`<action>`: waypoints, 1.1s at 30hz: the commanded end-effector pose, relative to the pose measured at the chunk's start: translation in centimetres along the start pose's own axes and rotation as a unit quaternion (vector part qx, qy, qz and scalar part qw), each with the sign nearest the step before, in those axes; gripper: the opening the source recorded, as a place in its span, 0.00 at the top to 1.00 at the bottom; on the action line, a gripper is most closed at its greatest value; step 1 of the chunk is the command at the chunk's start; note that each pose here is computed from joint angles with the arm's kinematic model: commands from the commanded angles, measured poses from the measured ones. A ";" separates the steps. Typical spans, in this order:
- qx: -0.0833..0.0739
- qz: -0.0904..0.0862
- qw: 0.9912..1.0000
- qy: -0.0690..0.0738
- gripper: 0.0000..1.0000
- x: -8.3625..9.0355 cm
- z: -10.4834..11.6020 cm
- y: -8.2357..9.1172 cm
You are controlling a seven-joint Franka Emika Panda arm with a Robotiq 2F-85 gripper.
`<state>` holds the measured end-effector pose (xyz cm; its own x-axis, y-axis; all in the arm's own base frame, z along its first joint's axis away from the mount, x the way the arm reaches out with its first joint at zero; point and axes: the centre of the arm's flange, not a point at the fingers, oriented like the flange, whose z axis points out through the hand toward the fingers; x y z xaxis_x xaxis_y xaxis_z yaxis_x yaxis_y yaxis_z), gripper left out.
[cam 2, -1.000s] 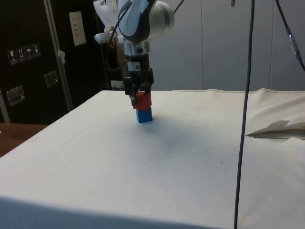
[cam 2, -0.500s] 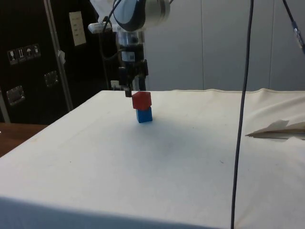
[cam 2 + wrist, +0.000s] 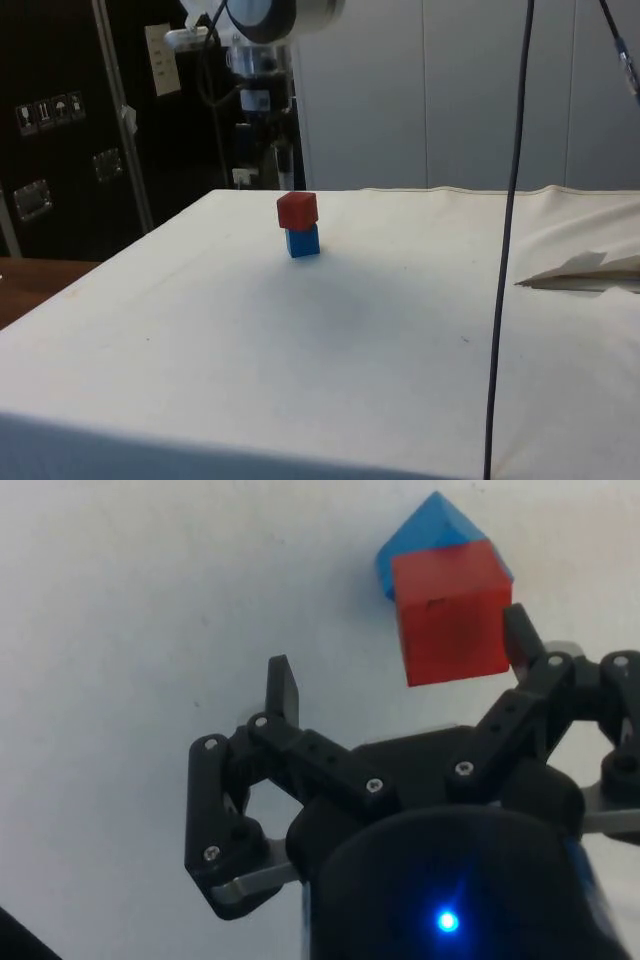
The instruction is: Stack the two cubes.
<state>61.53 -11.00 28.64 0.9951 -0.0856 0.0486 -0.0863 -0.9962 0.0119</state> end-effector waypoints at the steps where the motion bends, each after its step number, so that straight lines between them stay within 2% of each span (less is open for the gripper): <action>1: -0.004 -0.002 1.000 -0.003 0.00 0.0 -0.4 -0.4; 8: 0.000 -0.016 1.000 0.005 0.00 0.3 -1.6 -1.8; 15: -0.005 -0.034 0.999 0.007 0.00 0.2 -3.7 -3.6; 17: -0.002 -0.035 0.999 0.010 0.00 0.3 -3.5 -3.6; 20: -0.008 -0.045 0.999 0.011 0.00 0.2 -5.0 -4.6; 25: -0.010 -0.055 0.998 0.015 0.00 0.2 -6.2 -5.7; 26: -0.005 -0.055 0.998 0.017 0.00 0.2 -5.9 -5.5; 27: -0.010 -0.057 0.998 0.015 0.00 0.2 -6.5 -6.0; 33: -0.013 -0.068 0.997 0.020 0.00 0.1 -8.0 -7.2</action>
<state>61.93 -3.86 36.23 0.9946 0.0526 0.0894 0.0494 -0.9980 0.0385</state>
